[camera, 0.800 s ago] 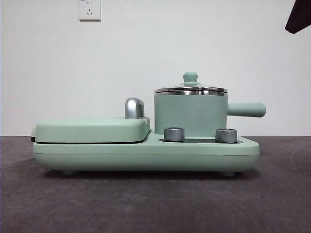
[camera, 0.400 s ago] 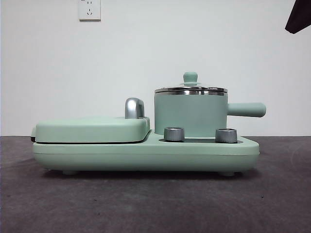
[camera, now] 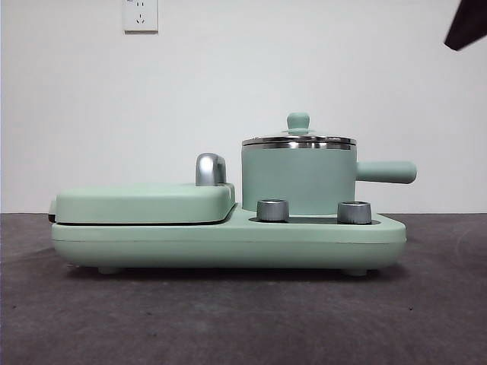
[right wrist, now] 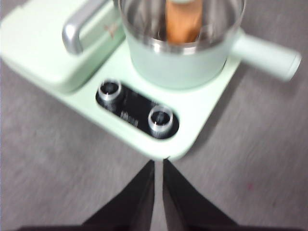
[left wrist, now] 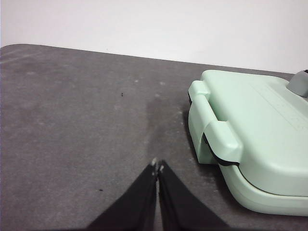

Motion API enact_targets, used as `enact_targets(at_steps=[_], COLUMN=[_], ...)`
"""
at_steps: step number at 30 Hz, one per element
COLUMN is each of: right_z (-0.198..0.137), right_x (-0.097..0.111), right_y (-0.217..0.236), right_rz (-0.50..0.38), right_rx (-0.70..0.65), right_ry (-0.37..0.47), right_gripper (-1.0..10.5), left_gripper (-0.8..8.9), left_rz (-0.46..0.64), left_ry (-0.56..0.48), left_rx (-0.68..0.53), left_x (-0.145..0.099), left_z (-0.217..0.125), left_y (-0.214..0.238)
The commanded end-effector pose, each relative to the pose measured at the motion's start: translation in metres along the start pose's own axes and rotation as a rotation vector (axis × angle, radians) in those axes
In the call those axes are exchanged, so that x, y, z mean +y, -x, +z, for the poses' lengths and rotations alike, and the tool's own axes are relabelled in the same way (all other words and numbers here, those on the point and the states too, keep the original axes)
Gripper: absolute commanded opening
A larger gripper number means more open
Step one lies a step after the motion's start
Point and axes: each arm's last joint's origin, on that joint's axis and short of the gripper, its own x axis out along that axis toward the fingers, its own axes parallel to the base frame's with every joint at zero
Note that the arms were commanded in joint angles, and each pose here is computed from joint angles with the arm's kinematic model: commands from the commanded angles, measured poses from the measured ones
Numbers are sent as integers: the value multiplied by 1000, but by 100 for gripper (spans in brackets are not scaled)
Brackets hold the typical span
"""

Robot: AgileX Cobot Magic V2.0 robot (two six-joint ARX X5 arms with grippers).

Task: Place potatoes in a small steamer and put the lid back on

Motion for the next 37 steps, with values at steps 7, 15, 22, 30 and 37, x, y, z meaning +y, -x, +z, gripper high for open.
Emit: enact_targets(at_steps=[7,15,22,30,37], right_z=[-55,-134,-172,-178,-175], right_x=[-25,-35,-37,-38,-38], right_y=[-4,-20,-43,-45,-43], right_rz=[-181,-391,-415,-425,-428], right_rx=[-267,-493,-561,-537,-567], right_ry=[-3,-21,-49,-73,-64], right_gripper=[24,24,24,24,24], left_gripper=[6,6,6,6,6], left_rz=[1,1,1,2,2], left_ry=[-10,-10,-10,-10,-10], left_rx=[6,6,6,7,6], left_x=[1,1,1,1,1], left_z=[-5,-5,-5,-5,-5], left_y=[-2,-2,-2,-2,-2])
